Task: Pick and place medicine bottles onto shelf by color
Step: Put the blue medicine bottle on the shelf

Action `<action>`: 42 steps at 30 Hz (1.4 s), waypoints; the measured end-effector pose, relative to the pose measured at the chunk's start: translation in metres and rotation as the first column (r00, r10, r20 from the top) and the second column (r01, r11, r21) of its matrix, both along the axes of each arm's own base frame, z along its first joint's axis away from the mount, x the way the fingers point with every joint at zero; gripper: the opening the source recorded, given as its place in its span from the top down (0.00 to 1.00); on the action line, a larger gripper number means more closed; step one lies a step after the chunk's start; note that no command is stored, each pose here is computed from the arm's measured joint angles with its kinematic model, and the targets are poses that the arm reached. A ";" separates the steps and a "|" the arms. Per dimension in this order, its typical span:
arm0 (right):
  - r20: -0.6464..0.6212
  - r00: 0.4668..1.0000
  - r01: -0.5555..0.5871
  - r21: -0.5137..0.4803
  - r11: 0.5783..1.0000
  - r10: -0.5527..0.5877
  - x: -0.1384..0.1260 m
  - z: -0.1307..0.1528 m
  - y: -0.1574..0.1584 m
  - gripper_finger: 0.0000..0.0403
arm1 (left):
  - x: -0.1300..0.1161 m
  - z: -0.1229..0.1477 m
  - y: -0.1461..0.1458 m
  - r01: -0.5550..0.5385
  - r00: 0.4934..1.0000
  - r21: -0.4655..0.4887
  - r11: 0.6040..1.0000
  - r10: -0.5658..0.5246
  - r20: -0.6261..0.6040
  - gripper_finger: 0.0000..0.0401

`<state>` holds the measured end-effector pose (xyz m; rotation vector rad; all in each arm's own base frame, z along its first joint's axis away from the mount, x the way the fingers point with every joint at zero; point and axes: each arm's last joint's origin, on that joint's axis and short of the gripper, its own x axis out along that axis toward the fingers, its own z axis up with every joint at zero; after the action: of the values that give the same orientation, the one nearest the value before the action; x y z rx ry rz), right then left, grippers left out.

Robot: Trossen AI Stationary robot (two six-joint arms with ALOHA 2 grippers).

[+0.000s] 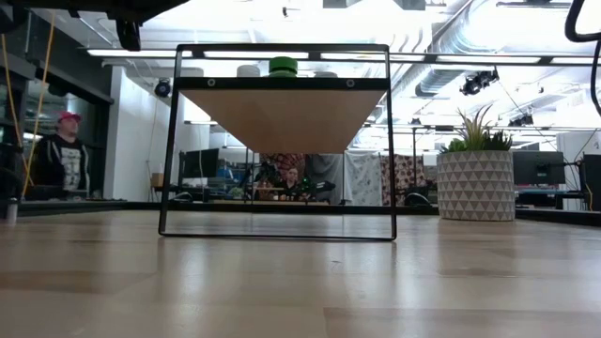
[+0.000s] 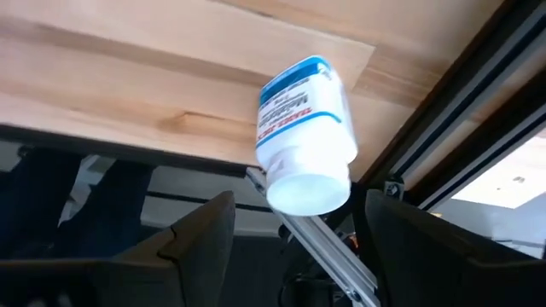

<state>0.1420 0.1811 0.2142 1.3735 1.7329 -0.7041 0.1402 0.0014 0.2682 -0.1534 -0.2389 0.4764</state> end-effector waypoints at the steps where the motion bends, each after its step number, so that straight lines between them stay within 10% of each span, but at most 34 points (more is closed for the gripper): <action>1: -0.008 1.000 0.007 -0.005 1.000 -0.007 0.000 0.000 0.000 0.37 | 0.000 0.000 0.000 0.000 1.000 0.000 1.000 0.000 0.000 1.00; 42: -0.093 0.995 0.041 0.002 0.999 -0.041 0.012 -0.029 0.023 0.37 | 0.000 0.000 0.000 0.000 1.000 0.000 1.000 0.000 0.000 1.00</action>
<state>0.1544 0.2044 0.1855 1.4017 1.7831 -0.7987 0.1402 0.0014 0.2681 -0.1532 -0.2385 0.4763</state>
